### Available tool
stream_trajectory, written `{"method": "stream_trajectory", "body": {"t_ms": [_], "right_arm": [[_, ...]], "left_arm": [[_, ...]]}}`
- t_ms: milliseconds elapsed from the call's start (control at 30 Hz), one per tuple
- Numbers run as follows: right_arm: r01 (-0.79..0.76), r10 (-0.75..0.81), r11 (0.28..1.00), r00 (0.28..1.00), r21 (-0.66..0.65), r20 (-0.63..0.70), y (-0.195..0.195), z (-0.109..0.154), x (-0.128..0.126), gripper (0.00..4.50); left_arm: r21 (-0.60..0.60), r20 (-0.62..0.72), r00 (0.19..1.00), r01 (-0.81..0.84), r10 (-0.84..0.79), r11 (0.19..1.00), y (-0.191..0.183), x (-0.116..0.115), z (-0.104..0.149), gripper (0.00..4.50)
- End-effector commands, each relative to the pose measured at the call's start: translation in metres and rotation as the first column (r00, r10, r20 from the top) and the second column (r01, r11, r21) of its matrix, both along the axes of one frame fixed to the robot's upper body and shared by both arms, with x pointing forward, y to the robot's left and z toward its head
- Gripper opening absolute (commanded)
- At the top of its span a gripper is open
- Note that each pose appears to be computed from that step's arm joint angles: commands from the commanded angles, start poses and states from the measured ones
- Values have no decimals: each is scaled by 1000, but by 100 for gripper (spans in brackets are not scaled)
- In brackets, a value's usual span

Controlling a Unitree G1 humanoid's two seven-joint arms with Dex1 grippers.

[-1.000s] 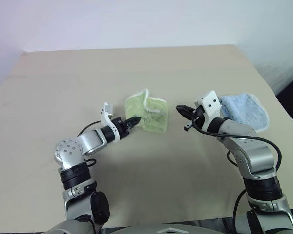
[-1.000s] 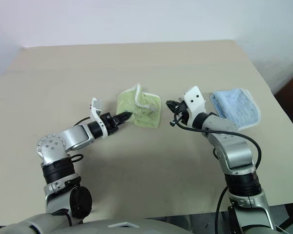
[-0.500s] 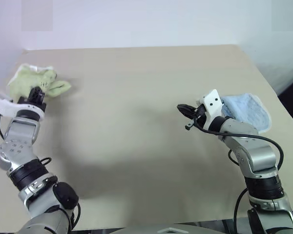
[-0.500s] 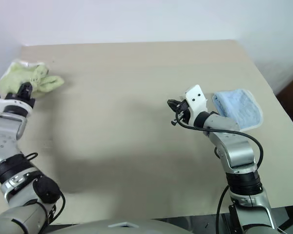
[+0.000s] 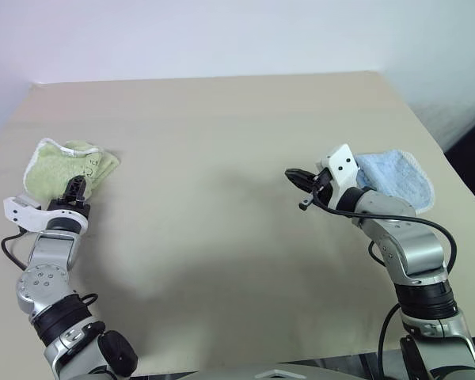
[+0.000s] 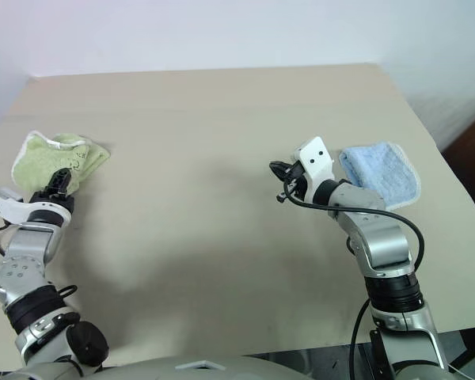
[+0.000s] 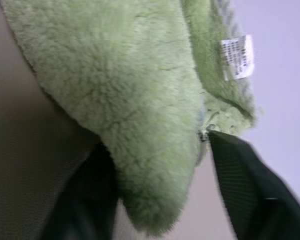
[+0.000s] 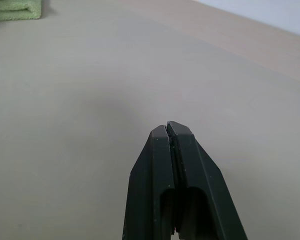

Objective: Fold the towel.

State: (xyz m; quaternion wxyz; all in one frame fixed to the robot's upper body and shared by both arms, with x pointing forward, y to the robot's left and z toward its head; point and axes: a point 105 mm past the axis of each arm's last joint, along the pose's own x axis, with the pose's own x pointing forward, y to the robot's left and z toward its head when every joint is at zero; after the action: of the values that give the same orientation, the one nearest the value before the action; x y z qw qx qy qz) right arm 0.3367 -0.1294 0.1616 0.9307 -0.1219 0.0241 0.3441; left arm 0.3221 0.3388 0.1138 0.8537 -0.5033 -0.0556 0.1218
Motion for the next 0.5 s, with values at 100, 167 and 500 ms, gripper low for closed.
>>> {"method": "stream_trajectory", "body": {"t_ms": [100, 167, 500], "right_arm": [[-8, 8, 1000, 998, -5, 63, -1, 16, 1, 0], [-7, 7, 1000, 998, -5, 62, -1, 16, 1, 0], [13, -13, 1000, 999, 1, 53, -4, 13, 3, 0]], "left_arm": [[23, 54, 998, 37, -39, 999, 2, -11, 12, 448], [35, 29, 998, 63, -64, 997, -1, -17, 7, 448], [317, -109, 866, 495, -488, 809, -97, -25, -3, 448]]}}
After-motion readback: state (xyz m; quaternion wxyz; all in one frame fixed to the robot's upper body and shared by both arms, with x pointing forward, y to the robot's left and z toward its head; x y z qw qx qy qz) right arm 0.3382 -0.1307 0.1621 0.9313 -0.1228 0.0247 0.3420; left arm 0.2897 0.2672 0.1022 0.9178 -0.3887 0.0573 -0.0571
